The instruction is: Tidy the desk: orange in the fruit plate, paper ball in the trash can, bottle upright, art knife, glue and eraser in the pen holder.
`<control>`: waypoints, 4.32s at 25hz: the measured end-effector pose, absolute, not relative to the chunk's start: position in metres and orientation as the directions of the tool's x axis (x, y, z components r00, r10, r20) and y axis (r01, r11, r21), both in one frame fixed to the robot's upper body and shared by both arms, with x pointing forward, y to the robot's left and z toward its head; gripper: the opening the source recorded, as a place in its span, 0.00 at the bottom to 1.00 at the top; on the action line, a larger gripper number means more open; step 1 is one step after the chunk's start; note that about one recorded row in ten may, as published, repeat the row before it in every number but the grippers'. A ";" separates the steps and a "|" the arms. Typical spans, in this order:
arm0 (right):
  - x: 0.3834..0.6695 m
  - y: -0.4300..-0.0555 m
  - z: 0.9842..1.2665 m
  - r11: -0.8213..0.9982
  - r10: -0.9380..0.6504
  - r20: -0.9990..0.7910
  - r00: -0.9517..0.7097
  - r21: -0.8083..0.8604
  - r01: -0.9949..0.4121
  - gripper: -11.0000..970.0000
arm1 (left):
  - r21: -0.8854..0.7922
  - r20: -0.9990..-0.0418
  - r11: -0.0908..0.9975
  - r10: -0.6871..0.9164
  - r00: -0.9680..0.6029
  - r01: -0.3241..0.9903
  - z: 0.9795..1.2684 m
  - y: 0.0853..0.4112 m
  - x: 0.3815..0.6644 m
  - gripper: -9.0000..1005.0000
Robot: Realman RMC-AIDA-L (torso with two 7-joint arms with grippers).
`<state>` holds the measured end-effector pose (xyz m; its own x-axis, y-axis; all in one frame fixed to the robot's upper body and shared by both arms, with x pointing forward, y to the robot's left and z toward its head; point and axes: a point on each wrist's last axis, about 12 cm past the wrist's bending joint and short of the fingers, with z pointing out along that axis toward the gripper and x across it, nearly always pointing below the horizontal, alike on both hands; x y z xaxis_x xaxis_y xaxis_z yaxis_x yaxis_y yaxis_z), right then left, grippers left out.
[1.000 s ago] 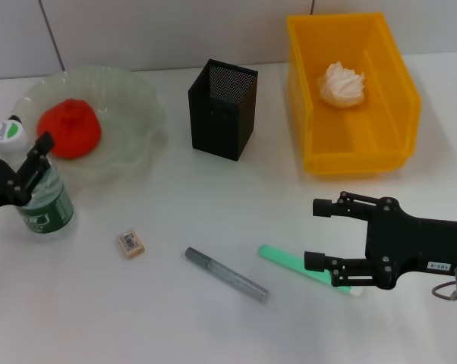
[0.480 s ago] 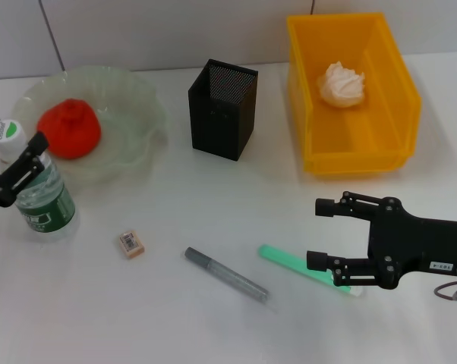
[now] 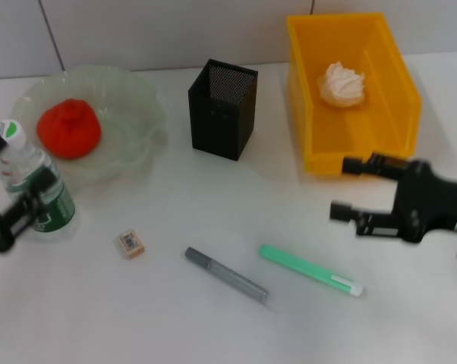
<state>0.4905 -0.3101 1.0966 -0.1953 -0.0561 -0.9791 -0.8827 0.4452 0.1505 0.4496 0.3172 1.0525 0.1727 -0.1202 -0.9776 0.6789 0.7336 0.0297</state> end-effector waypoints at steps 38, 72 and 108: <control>0.547 -0.208 1.222 0.439 -0.815 -0.373 -0.443 0.101 -0.893 0.85 | 0.036 -0.999 0.503 0.026 0.027 0.863 1.024 0.291 0.420 0.80; 0.562 -0.166 1.177 0.559 -0.806 -0.185 -0.563 0.075 -0.826 0.85 | 0.032 -0.999 0.479 -0.023 0.049 0.877 1.035 0.289 0.432 0.79; 0.566 -0.147 1.151 0.550 -0.812 -0.175 -0.556 0.087 -0.831 0.85 | 0.039 -0.998 0.468 -0.019 0.054 0.883 1.036 0.290 0.431 0.79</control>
